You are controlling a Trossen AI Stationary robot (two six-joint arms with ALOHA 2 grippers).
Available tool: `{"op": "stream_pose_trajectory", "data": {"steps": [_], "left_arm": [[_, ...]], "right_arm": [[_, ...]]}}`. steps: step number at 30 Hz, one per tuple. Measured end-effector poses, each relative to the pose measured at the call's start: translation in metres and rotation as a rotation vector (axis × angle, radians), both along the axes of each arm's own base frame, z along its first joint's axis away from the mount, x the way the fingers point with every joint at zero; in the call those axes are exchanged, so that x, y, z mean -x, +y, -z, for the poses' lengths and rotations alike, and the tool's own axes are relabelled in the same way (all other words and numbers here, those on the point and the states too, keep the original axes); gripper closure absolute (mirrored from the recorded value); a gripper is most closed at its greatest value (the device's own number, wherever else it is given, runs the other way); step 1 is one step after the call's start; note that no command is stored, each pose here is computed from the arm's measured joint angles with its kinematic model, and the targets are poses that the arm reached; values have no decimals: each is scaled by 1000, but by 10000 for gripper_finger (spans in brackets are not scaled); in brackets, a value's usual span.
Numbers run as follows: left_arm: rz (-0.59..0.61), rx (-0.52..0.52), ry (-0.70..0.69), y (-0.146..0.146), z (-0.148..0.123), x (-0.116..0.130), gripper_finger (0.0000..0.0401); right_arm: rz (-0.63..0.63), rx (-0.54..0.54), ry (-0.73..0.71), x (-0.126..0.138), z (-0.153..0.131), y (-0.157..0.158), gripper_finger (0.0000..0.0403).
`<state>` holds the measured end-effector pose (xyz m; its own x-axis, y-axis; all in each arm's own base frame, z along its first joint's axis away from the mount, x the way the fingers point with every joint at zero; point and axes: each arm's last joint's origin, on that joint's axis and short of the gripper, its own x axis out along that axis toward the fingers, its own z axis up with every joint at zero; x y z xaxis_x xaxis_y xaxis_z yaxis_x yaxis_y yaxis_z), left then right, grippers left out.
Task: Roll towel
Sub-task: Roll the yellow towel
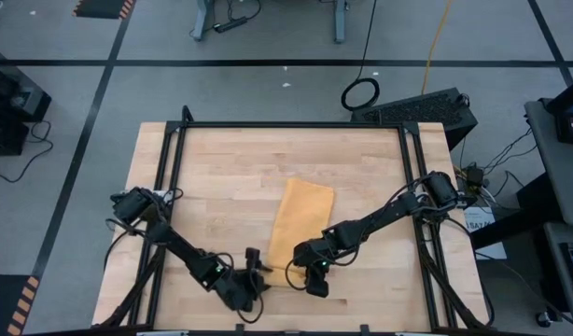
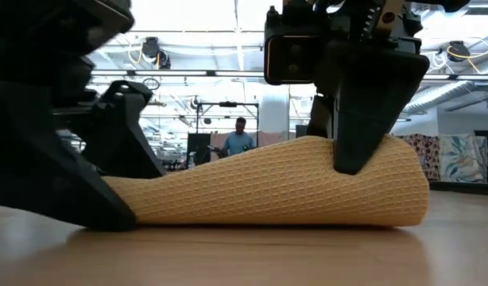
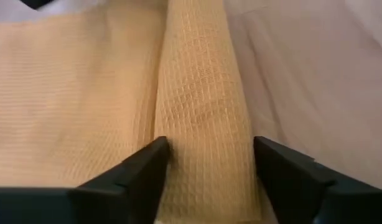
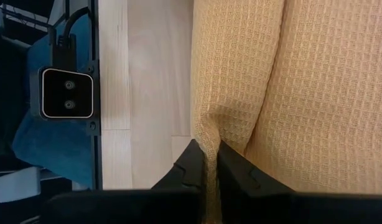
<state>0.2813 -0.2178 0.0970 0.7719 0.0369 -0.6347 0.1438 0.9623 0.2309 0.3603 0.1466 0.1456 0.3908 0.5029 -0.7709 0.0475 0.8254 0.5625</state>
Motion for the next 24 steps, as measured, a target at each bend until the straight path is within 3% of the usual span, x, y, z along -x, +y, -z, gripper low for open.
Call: {"op": "stream_pose_trajectory", "data": {"steps": [8, 11, 15, 19, 24], "left_arm": [[14, 30, 47, 8, -3, -4, 321], [20, 114, 72, 8, -11, -2, 374], [32, 319, 124, 10, -30, -2, 377], [51, 506, 190, 18, -47, -5, 352], [18, 587, 214, 31, -52, -12, 352]], "right_arm": [[-31, 71, -28, 3, 1, 4, 386], [-47, 142, -63, 6, 1, 11, 369], [-77, 208, -120, 12, -1, 27, 325], [-96, 272, -155, 21, -1, 44, 273], [-93, 427, -235, 39, -1, 72, 220]]}}
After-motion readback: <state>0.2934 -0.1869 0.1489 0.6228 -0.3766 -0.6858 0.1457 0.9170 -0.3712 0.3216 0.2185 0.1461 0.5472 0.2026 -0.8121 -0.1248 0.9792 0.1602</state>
